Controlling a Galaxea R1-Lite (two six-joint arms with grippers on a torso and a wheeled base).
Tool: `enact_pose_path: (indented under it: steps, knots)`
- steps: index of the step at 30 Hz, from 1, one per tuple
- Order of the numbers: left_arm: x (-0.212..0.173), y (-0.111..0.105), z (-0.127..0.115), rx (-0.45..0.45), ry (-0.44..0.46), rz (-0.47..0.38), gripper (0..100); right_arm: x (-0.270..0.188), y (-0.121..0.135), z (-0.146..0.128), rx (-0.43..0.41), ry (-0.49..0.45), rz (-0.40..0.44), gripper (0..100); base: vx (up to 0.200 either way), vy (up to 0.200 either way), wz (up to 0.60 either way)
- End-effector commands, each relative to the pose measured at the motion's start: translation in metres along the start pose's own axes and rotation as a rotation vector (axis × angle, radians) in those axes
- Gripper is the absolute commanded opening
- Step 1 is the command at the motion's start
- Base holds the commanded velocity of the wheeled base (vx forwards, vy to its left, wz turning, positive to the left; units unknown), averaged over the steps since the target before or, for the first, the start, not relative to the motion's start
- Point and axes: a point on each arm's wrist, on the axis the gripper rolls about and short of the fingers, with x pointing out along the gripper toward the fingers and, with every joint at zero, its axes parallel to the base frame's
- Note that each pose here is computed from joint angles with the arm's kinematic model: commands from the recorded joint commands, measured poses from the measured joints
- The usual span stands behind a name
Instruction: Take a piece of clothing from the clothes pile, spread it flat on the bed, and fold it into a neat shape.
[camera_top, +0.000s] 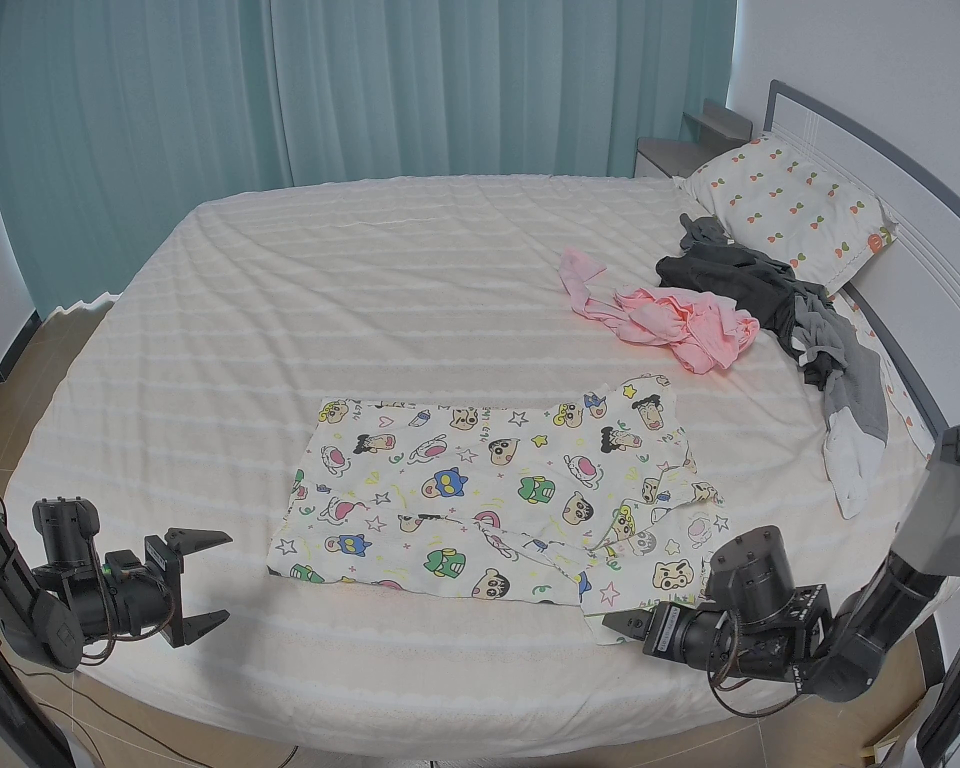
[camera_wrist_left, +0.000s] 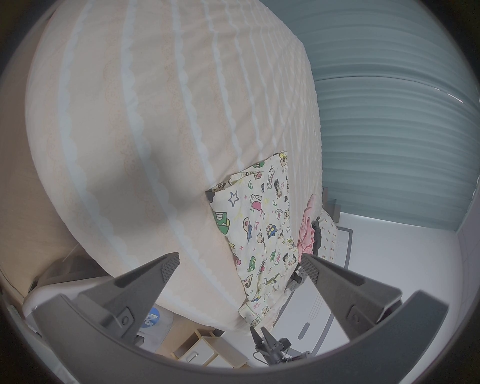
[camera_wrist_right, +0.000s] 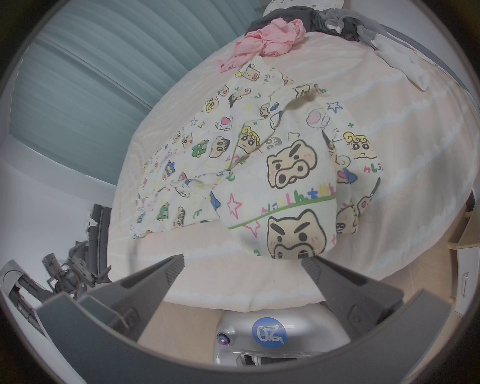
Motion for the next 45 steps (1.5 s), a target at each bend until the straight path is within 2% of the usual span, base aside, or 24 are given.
enact_pose_path:
  steps: [1,4,8,14,19,20,23,29,33,39,45]
  knots:
    - [0.000,0.000,0.000,-0.001,-0.001,0.001,100,-0.036,-0.003,0.001,0.009,-0.060,0.080,100,0.000,0.000,0.00]
    - [0.000,0.000,0.000,-0.001,-0.002,0.003,100,-0.059,-0.012,0.011,0.027,-0.114,0.121,100,0.000,0.000,0.00]
    - [0.000,0.000,0.000,0.000,-0.002,0.003,100,-0.060,-0.040,0.035,-0.003,-0.131,0.099,100,0.000,0.000,0.00]
    - [0.001,0.000,0.000,0.000,-0.002,0.003,100,-0.053,-0.070,0.058,-0.042,-0.064,0.168,100,0.000,0.000,0.00]
    - [0.001,0.001,0.000,0.016,-0.002,0.005,100,-0.031,-0.089,0.069,-0.123,0.000,0.208,100,0.000,0.000,0.00]
    - [0.001,0.001,0.000,0.014,0.001,0.008,100,-0.018,-0.098,0.073,-0.180,0.026,0.243,100,0.000,0.000,0.00]
    - [0.002,0.001,0.000,0.016,0.003,0.008,100,-0.001,-0.109,0.077,-0.219,0.040,0.272,100,0.000,0.000,0.00]
    - [0.002,0.002,0.000,0.015,0.003,0.009,100,0.021,-0.112,0.085,-0.254,0.032,0.303,100,0.000,0.000,0.00]
    - [0.002,0.002,0.000,0.015,0.003,0.009,100,0.030,-0.109,0.092,-0.268,0.031,0.359,100,0.000,0.000,0.00]
    - [0.002,0.002,0.000,0.015,0.003,0.009,100,0.037,-0.111,0.099,-0.270,0.017,0.361,100,0.000,0.000,0.00]
    - [0.002,0.002,0.000,0.017,0.003,0.009,100,0.043,-0.113,0.096,-0.266,0.045,0.383,100,0.000,0.000,0.00]
